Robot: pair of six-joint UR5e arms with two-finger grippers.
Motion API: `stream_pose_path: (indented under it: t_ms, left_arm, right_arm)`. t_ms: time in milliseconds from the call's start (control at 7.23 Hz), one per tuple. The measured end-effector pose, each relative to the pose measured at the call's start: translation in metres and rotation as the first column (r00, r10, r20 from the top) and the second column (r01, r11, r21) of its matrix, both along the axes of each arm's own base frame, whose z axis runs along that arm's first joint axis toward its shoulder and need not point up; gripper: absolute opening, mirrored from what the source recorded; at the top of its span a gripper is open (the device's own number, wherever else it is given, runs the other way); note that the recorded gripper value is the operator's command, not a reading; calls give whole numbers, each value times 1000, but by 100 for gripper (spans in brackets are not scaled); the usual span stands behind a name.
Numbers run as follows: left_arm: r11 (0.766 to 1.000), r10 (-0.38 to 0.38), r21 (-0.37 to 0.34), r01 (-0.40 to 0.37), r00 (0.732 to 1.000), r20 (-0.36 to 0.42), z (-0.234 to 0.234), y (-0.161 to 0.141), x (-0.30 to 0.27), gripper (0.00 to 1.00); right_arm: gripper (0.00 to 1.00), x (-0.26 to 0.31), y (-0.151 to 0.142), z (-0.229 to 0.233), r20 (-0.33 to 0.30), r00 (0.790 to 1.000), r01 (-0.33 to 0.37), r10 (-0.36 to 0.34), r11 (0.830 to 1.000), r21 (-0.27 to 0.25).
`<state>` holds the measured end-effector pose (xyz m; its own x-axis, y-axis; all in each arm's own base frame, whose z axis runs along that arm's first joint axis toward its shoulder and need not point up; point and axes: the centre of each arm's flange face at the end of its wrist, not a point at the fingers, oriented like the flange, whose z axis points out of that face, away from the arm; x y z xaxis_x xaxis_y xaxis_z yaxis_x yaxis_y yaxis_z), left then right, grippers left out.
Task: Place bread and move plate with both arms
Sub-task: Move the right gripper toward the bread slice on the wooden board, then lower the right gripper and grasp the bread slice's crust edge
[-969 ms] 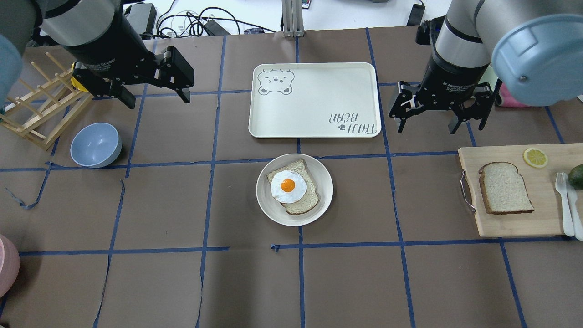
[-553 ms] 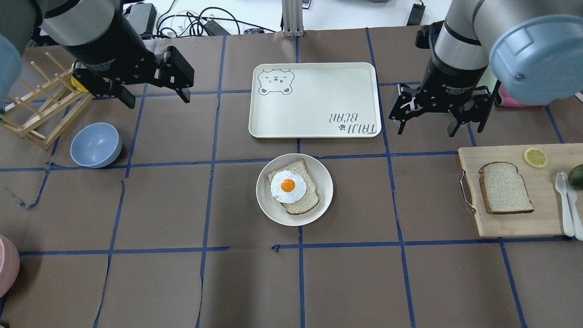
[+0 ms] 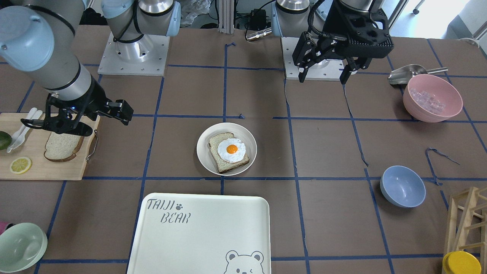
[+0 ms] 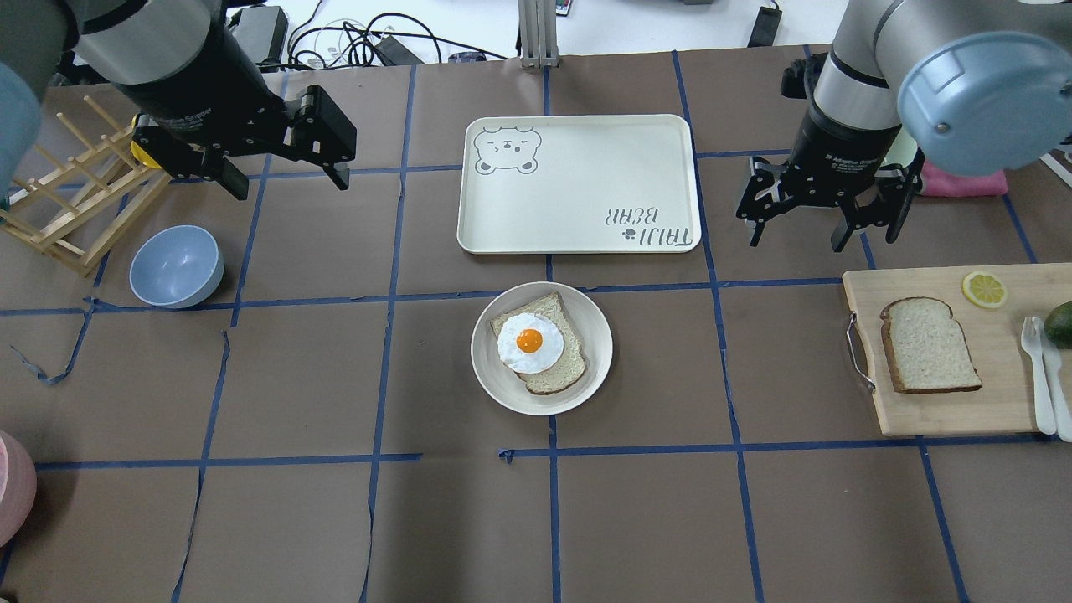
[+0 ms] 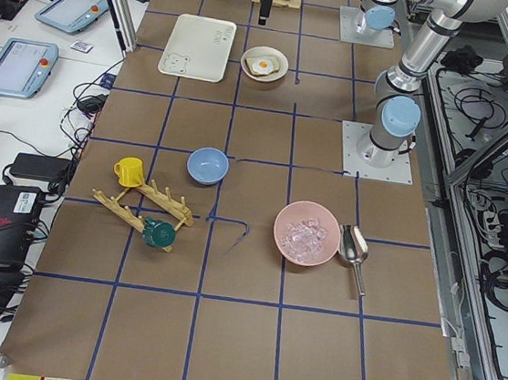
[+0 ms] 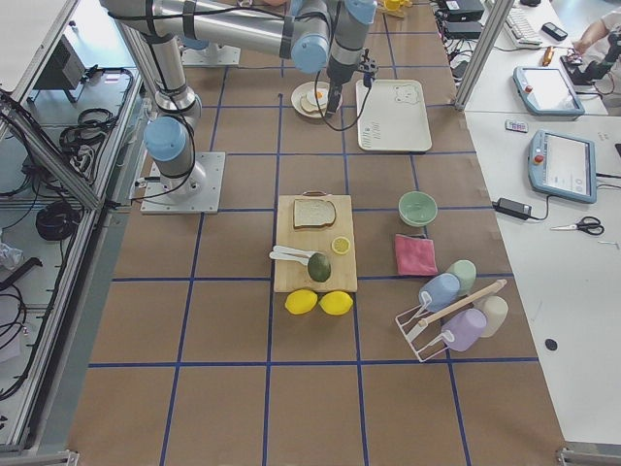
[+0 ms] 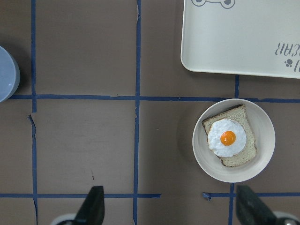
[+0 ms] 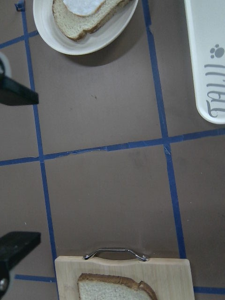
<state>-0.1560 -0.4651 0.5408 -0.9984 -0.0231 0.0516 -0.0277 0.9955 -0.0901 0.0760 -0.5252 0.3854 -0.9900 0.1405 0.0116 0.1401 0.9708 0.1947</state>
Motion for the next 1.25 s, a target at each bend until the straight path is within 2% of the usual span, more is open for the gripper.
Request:
stream_pose_path:
  t_ms: [277, 692, 830, 1245]
  left_arm:
    - [1000, 0, 0, 0, 1000, 0, 0, 0, 0, 100]
    - [1000, 0, -2, 0, 1000, 0, 1, 0, 1, 100]
    - [1000, 1, -2, -1, 1000, 0, 1, 1, 1, 100]
    - [1000, 2, -1, -2, 1000, 0, 1, 1, 1, 100]
  right_arm:
    - [70, -48, -18, -38, -14, 1000, 23, -22, 999, 38]
    - [68, -85, -25, -103, -161, 987, 14, -1, 997, 78]
    - [69, -98, -23, -120, -180, 984, 11, 5, 996, 90]
    - [69, -138, -15, -162, -168, 986, -7, 26, 994, 110]
